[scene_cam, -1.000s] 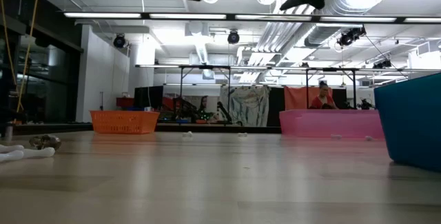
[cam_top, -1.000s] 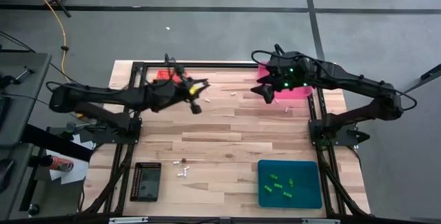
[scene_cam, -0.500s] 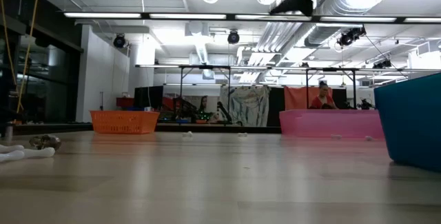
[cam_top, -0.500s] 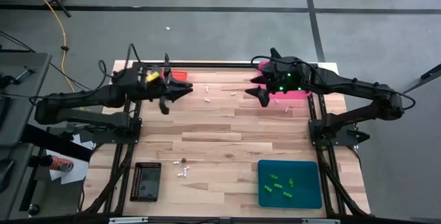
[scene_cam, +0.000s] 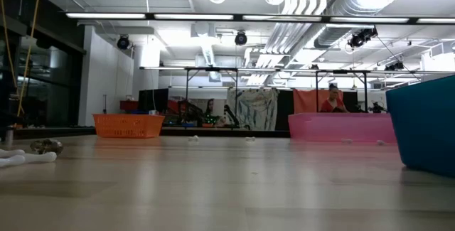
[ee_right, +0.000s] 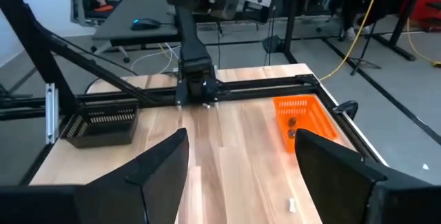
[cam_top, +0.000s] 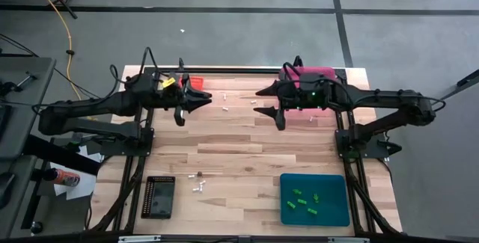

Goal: Sort Halloween decoration
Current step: Put the top black skull toy into the orange bin

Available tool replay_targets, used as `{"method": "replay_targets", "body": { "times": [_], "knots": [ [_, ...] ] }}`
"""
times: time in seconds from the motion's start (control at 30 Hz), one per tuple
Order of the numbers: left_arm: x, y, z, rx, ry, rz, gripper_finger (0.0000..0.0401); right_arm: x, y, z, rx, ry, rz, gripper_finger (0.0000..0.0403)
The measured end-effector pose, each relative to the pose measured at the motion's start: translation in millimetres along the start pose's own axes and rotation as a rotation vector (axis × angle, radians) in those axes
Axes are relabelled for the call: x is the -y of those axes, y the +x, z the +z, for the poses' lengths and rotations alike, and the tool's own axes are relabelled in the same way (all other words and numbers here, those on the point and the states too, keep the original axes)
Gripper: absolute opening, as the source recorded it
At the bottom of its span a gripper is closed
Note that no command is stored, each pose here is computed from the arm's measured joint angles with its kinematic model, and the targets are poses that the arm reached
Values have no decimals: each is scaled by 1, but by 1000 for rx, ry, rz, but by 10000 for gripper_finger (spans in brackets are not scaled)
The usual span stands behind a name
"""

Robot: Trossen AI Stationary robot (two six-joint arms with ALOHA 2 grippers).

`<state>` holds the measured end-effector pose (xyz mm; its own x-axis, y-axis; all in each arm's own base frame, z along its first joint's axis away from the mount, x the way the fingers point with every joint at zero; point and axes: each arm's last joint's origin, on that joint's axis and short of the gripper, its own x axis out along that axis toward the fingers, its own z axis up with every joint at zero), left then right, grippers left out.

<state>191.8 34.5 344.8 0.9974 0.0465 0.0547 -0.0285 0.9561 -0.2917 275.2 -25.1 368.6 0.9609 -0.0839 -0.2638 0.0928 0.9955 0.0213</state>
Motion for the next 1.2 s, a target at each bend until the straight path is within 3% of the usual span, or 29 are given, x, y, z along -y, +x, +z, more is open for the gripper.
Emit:
{"method": "replay_targets", "body": {
  "times": [0.2,0.27,0.37,0.47,0.57,0.77,0.97,1.2],
  "knots": [
    [-1,0,0,12,2,34,46,-4,0,0,-1,30,10,247],
    [-5,0,2,42,22,129,47,-4,0,0,-2,67,9,248],
    [-21,-1,8,77,49,388,47,-4,0,0,-2,89,9,248],
    [-54,-3,10,2,29,627,47,-4,0,0,-2,91,9,248],
    [-97,-9,7,-103,-60,819,47,-4,0,0,-2,120,8,248],
    [-179,-28,-33,-408,-280,1111,48,-3,1,-1,-4,200,-13,248],
    [-216,-35,-78,-668,-507,1164,49,-3,1,-1,-3,247,-13,248],
    [-219,-28,-107,-866,-546,1179,49,-3,1,-1,-3,248,-13,248]
  ]
}}
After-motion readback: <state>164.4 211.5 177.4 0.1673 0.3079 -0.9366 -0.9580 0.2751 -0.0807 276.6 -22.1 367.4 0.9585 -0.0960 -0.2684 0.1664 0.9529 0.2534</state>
